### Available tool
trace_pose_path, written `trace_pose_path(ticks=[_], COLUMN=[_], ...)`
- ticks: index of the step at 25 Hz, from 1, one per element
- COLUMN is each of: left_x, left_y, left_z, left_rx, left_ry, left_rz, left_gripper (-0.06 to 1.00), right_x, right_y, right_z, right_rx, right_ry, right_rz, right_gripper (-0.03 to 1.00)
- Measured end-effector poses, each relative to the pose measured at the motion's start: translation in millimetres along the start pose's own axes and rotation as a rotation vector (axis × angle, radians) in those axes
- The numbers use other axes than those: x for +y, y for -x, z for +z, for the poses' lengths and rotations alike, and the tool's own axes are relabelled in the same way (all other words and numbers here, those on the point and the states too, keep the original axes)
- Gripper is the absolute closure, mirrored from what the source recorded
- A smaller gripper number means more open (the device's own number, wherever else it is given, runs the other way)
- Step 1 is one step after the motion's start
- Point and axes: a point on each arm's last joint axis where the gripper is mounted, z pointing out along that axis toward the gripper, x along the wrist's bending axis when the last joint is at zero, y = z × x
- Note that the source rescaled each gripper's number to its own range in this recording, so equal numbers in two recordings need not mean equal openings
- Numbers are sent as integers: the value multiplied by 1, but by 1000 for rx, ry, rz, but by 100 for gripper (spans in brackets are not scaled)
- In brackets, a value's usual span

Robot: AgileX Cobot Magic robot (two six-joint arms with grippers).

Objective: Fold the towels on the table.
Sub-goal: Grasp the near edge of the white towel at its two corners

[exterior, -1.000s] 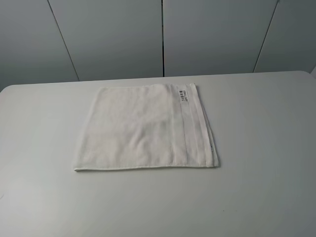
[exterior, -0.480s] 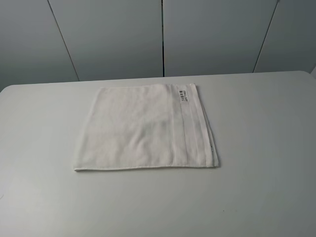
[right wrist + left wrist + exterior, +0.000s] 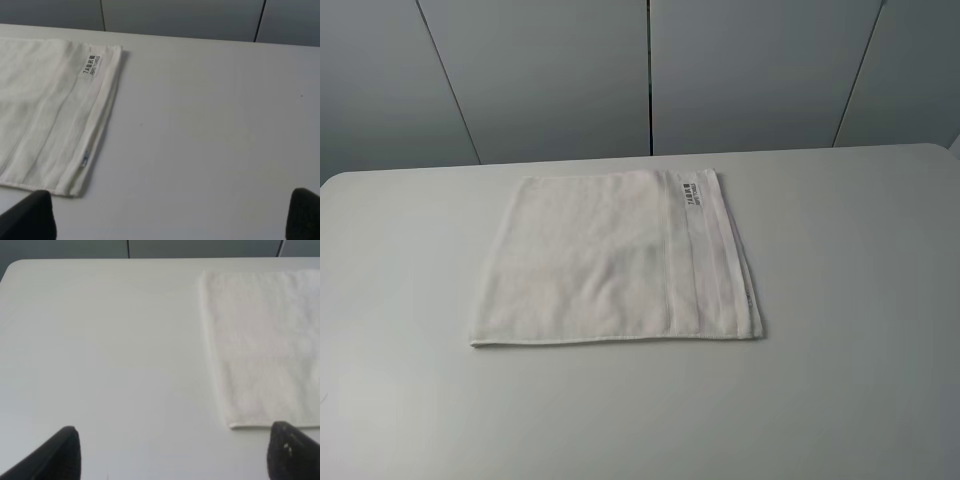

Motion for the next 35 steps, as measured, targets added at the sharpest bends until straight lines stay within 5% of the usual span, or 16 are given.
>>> trace_pose_path(ticks=[21,35], left_x=[0,8], left_y=[-1,-5], left_z=[0,-1], left_rx=[-50,-4], left_ry=[-3,-6], left_rz=[35,64], left_gripper=[-4,-4], right_x=[1,5], right_y=[-5,-6], right_z=[0,-8], right_rx=[50,67], right_ry=[5,-6], right_rz=[25,94], right_gripper=[-3,-3])
